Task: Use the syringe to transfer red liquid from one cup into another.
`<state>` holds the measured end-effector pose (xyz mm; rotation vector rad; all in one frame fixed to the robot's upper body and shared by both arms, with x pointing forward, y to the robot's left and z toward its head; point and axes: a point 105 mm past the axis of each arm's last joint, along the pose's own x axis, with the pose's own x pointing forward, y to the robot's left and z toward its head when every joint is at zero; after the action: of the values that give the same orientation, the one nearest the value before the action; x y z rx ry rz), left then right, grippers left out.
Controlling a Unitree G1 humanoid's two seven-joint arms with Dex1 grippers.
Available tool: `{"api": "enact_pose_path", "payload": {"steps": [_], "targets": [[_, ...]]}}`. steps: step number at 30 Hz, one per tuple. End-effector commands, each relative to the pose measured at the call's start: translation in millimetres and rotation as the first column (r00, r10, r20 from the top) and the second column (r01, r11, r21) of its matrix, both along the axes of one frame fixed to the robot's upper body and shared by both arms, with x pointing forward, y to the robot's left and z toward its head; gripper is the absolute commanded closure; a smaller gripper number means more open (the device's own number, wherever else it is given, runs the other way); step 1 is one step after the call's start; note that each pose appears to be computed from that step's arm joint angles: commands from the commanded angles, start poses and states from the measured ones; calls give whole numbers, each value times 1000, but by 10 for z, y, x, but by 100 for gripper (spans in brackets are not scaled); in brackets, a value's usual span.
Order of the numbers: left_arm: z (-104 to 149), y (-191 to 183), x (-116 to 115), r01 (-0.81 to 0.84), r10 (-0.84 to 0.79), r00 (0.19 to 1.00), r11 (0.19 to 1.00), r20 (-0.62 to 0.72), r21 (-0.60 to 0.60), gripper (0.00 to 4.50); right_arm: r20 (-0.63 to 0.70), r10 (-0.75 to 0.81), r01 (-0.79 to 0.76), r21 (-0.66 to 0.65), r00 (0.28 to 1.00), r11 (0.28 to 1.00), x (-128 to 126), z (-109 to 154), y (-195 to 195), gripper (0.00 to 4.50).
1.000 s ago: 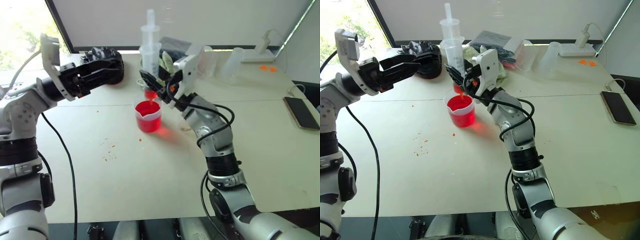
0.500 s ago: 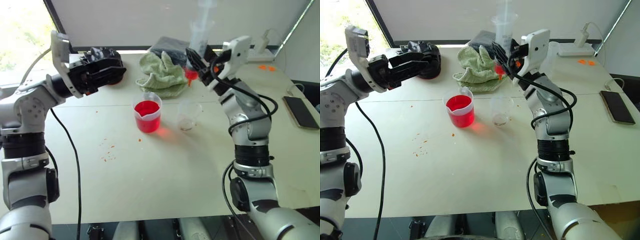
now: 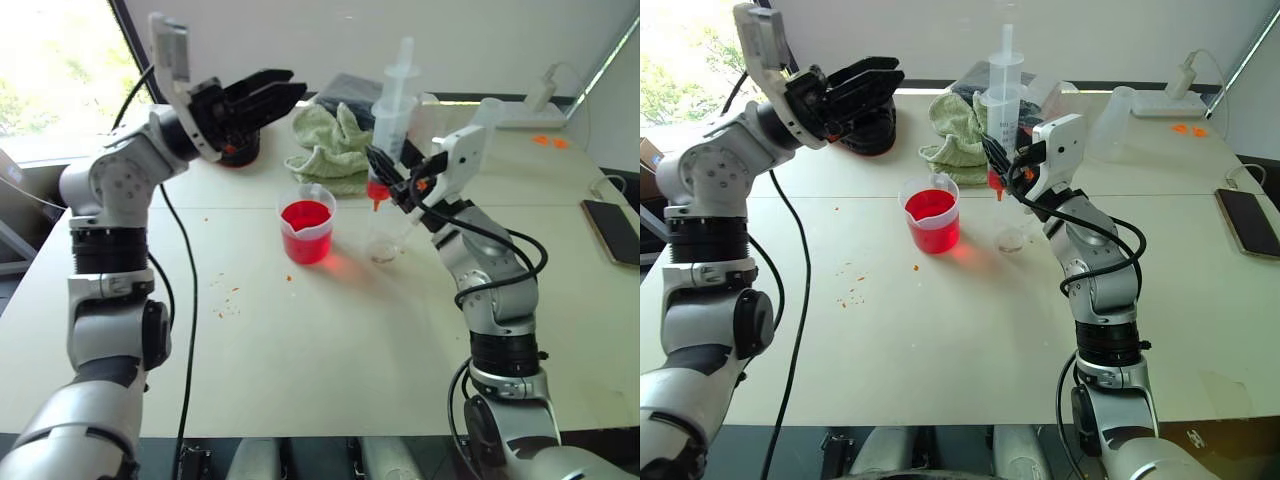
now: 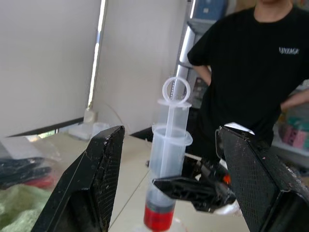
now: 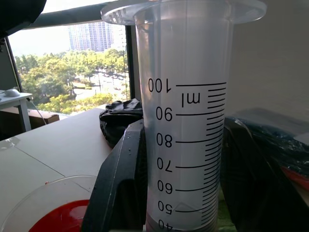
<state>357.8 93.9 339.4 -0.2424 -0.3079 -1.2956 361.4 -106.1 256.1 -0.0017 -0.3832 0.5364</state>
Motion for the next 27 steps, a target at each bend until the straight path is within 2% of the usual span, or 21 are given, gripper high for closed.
{"api": "enact_pose_path", "payload": {"steps": [1,12,22,27], "targets": [[226,-146,-2,21,-20,996,1000,90,-9,125,62,-8,7,4,998,1000,-90,118,-28,310],[308,-621,286,52,-55,991,998,123,27,125,47,-30,30,10,998,999,-151,37,-48,310],[157,-793,315,119,-128,987,988,98,98,125,45,-34,33,10,998,999,-216,13,-22,310],[146,-824,330,124,-132,987,988,88,93,125,41,-33,33,-2,999,999,-222,-17,-23,310]]}}
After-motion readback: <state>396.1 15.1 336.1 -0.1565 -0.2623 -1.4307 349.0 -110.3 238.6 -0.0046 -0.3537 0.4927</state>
